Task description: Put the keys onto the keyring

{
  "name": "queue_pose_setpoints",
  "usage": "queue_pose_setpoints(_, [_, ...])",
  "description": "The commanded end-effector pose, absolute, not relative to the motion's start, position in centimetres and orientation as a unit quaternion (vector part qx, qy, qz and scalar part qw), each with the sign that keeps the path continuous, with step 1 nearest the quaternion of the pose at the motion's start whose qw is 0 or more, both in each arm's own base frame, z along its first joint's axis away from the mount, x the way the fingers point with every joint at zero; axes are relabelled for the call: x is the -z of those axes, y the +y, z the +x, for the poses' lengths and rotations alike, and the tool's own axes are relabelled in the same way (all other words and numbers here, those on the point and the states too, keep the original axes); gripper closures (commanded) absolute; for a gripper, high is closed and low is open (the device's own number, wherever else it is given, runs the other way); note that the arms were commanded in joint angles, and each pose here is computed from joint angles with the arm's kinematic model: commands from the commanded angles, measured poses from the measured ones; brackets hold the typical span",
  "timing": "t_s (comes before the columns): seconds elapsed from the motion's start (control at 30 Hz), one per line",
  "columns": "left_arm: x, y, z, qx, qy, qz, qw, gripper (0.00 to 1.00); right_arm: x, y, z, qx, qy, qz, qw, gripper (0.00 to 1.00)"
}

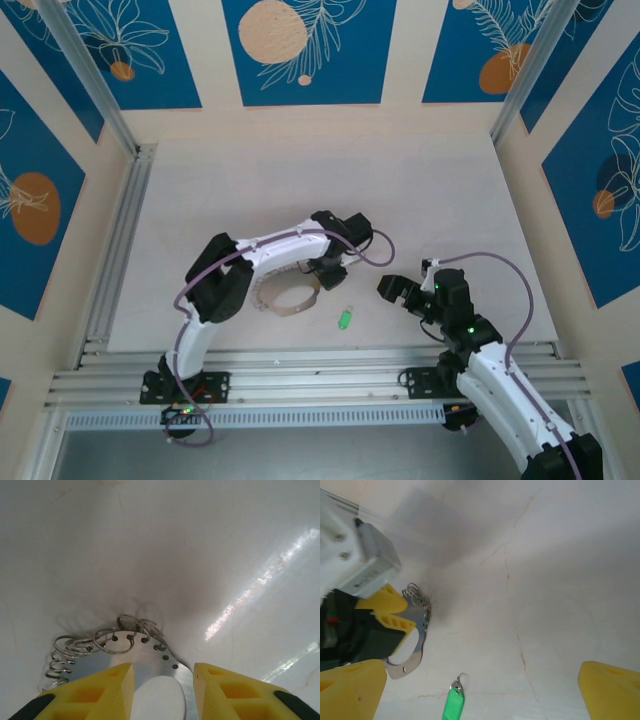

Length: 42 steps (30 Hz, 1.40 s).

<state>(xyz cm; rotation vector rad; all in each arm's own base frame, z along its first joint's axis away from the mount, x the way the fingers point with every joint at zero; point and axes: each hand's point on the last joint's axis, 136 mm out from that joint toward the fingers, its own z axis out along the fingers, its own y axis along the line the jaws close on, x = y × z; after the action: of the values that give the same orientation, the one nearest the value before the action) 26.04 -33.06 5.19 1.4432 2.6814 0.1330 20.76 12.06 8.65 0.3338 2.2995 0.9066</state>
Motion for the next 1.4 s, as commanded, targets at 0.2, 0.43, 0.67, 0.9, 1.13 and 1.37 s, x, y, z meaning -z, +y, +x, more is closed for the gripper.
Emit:
queue_pose_setpoints(0.2, [-4.3,-33.1,26.1,-0.081,0.856,0.509,0.041,0.71,-9.1,11.8,21.0,-0.325,0.883,0.121,0.317,0.01])
queue_pose_setpoints(0.43, [-4.4,-33.9,25.6,-0.082,0.85,0.519,0.043,0.73,-9.2,11.6,21.2,-0.322,0.883,0.123,0.32,0.01])
queue_pose_setpoints(0.67, [-3.7,-33.6,25.5,-0.093,0.851,0.515,0.042,0.73,-9.3,11.6,21.2,-0.321,0.883,0.122,0.32,0.01])
queue_pose_setpoints(0.9, [-2.7,-33.1,25.8,-0.112,0.85,0.513,0.037,0.73,-9.7,11.6,21.4,-0.321,0.881,0.118,0.327,0.01])
queue_pose_setpoints(1.13, [-2.5,-32.7,26.3,-0.13,0.849,0.51,0.043,0.73,-9.8,11.8,21.5,-0.325,0.88,0.116,0.328,0.01])
queue_pose_setpoints(1.37, [-2.2,-32.3,26.1,-0.139,0.847,0.511,0.04,0.76,-10.0,11.7,21.7,-0.32,0.879,0.113,0.334,0.01])
